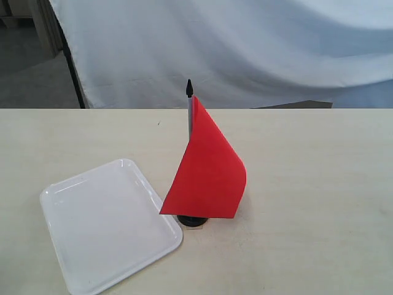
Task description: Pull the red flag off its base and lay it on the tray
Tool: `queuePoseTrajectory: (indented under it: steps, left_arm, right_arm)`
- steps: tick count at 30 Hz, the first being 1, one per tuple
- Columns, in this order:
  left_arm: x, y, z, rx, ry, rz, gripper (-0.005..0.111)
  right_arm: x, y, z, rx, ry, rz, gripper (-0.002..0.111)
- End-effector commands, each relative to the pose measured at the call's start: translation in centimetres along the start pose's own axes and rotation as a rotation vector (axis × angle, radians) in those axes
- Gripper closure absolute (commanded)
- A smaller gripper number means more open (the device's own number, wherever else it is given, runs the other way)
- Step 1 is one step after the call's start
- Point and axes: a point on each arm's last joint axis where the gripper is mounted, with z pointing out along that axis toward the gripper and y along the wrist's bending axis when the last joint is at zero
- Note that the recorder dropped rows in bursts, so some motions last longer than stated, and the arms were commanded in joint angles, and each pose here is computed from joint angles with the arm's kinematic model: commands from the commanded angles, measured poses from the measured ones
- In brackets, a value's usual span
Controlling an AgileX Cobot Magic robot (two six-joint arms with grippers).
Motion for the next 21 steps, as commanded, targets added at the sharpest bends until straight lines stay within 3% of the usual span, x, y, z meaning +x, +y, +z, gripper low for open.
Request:
queuePoseTrajectory:
  steps: [1,8,14,21]
  left_arm:
    - [0.1,0.0,0.0,0.003,0.002,-0.001,0.107]
    - [0.1,0.0,0.0,0.003,0.002,-0.001,0.107]
    - [0.1,0.0,0.0,0.003,0.002,-0.001,0.107]
    - [0.1,0.0,0.0,0.003,0.002,-0.001,0.107]
  right_arm:
    - [-2.8,0.0,-0.5,0.002,-0.322,-0.003,0.109]
    - [-5.5,0.0,-1.9,0.001,-0.650,0.010,0.109]
    - [-5.6,0.0,-2.0,-0.088,-0.670,0.264,0.109]
    - [-6.4,-0.1,-2.8,-0.136,-0.787,0.347,0.109]
